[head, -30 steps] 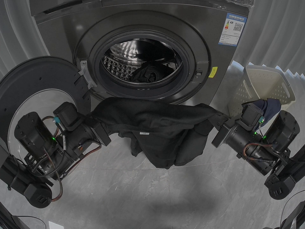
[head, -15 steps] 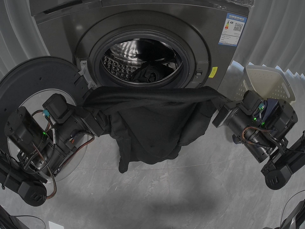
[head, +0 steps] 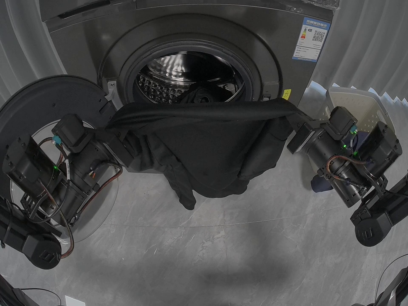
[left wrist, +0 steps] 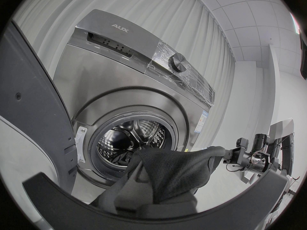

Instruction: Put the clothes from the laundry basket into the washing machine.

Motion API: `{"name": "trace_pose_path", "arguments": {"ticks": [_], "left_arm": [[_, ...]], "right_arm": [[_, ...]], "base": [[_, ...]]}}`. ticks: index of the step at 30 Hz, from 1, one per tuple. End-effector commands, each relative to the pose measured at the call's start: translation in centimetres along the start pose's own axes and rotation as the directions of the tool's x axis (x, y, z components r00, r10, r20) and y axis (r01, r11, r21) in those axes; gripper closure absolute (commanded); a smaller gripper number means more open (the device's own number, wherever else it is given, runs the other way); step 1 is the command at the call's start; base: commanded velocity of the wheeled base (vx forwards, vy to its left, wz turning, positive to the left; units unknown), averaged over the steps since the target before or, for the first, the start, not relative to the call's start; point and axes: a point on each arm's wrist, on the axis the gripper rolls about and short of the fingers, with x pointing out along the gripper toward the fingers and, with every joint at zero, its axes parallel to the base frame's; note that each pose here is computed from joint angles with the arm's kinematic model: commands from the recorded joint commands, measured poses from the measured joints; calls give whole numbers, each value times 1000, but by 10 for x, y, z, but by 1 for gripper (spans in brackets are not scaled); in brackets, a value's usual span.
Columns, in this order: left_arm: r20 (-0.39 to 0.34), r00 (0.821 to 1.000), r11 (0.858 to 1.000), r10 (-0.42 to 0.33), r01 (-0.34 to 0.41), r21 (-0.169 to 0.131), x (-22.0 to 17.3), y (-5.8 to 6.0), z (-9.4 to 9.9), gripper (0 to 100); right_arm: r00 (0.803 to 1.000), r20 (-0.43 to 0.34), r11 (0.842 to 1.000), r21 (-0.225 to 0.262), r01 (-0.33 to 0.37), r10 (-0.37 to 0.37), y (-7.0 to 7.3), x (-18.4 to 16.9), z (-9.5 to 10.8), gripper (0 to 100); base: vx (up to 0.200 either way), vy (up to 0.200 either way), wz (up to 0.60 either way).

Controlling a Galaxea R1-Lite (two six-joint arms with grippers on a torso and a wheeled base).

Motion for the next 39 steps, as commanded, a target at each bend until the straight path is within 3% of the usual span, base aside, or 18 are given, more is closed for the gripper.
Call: {"name": "trace_pose_path", "arguments": {"ticks": [1,30,34,39], "left_arm": [[5,1000,1000,2,-2,0,0,1,1,100],[18,1000,1000,-10,10,-3,2,-2,4,100],[-29,993,993,-112,111,-50,5,-31,-11,100],[-52,988,988,-144,141,-62,28,-40,-32,100]], "right_arm": [[1000,20,1000,-2,0,0,0,-1,7,100],[998,63,1000,-5,5,-5,-1,-1,20,100],[1000,-12,1000,19,-18,18,6,-5,0,100],[988,-143,996,77,-47,58,16,-2,-44,100]], "base": [[0,0,0],[0,0,0],[0,0,0],[0,0,0]]}}
